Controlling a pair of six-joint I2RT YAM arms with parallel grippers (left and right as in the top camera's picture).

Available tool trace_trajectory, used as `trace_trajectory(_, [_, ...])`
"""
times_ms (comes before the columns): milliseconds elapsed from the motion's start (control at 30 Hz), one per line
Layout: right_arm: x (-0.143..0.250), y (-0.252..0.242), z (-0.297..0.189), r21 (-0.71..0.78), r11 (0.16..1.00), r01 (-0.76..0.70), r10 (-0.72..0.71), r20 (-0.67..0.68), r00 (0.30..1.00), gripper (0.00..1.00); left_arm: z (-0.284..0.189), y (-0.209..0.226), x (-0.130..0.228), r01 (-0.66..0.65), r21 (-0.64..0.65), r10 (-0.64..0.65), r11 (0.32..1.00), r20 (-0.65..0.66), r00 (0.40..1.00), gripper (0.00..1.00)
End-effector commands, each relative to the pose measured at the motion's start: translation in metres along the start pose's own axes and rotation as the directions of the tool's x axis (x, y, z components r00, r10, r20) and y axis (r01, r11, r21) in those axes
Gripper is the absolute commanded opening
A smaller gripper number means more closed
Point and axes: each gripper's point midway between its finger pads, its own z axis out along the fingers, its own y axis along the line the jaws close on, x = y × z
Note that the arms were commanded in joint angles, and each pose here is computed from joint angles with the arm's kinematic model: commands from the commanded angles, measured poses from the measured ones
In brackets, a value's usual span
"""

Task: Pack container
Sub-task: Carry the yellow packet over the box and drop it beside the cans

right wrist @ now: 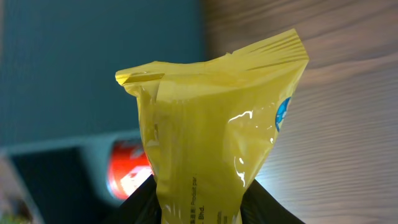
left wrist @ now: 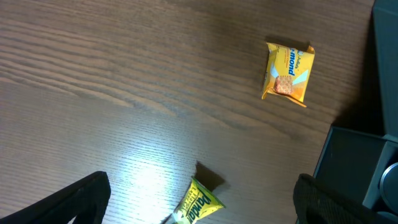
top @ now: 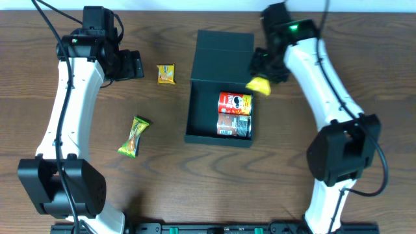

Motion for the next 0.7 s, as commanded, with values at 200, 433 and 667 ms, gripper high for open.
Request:
trace_trajectory(200, [0.066,0.085,-0.004,-0.080,0.967,0.241,-0.243,-0.017,0.970,0.39,-0.002,0.000,0.000,0.001,-0.008,-0.001,1.000,0.006,1.000,0.95])
trace_trajectory(433, [0.081,0.096,-0.002,-0.028,0.952,0.305,-0.304,0.013,0.952,0.40,-0.002,0.000,0.000,0.001,-0.009,-0.001,1.000,0.003,1.000,0.95])
trace_trajectory(667, [0.056,0.057,-0.003,0.097,0.953,0.288,-0.292,0.025,0.956,0.43,-0.002,0.001,0.001,0.001,-0.010,-0.001,1.000,-0.001,1.000,0.95])
